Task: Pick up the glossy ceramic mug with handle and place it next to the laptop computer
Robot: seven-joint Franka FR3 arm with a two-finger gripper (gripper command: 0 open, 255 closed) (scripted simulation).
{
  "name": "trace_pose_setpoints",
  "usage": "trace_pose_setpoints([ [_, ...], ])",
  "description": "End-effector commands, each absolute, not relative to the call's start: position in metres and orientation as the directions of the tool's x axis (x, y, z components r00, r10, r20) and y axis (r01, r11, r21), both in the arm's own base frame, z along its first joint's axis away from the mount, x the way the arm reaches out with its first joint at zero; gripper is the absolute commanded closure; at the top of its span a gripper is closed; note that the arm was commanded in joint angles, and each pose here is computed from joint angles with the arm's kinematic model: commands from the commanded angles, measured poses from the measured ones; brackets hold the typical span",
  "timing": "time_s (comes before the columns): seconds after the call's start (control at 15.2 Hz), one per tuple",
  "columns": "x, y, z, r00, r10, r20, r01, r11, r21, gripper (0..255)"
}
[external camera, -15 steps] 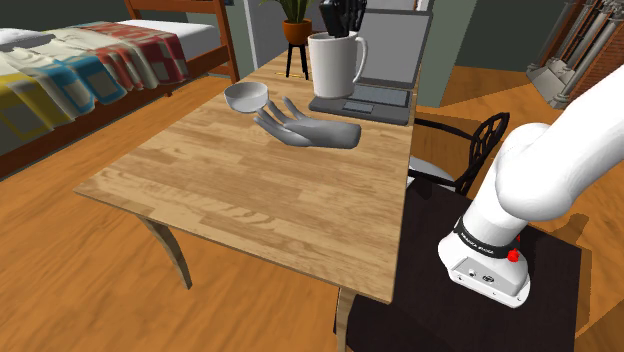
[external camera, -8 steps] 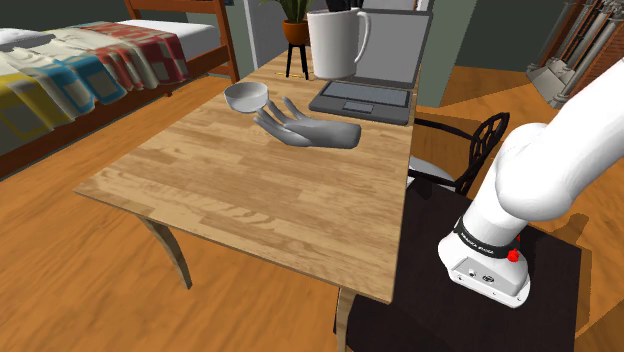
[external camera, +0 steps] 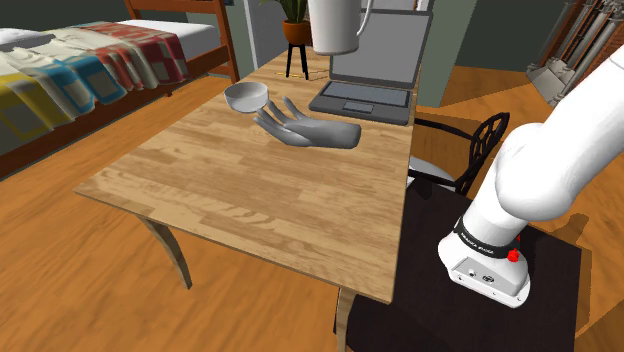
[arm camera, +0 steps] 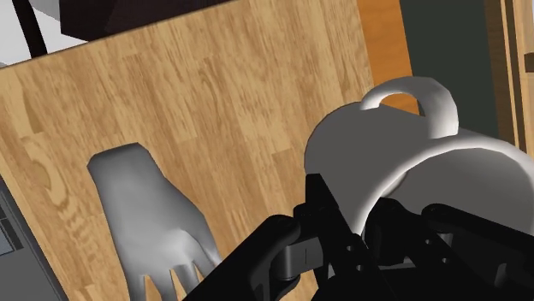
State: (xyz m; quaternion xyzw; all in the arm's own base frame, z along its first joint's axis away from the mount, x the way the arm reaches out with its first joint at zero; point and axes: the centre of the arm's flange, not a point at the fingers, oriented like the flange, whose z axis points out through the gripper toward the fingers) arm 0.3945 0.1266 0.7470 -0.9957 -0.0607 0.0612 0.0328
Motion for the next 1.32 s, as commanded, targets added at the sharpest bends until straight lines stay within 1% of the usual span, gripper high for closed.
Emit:
trace_pose_setpoints([
  [0.0,0.394,0.126,0.759,0.985,0.125,-0.118,0.117,-0.99,-0.073,255],
  [0.2,0.394,0.126,0.774,0.985,0.125,-0.118,0.117,-0.99,-0.073,255],
  [1.25,0.41,-0.084,0.774,0.985,0.125,-0.118,0.117,-0.99,-0.073,255],
])
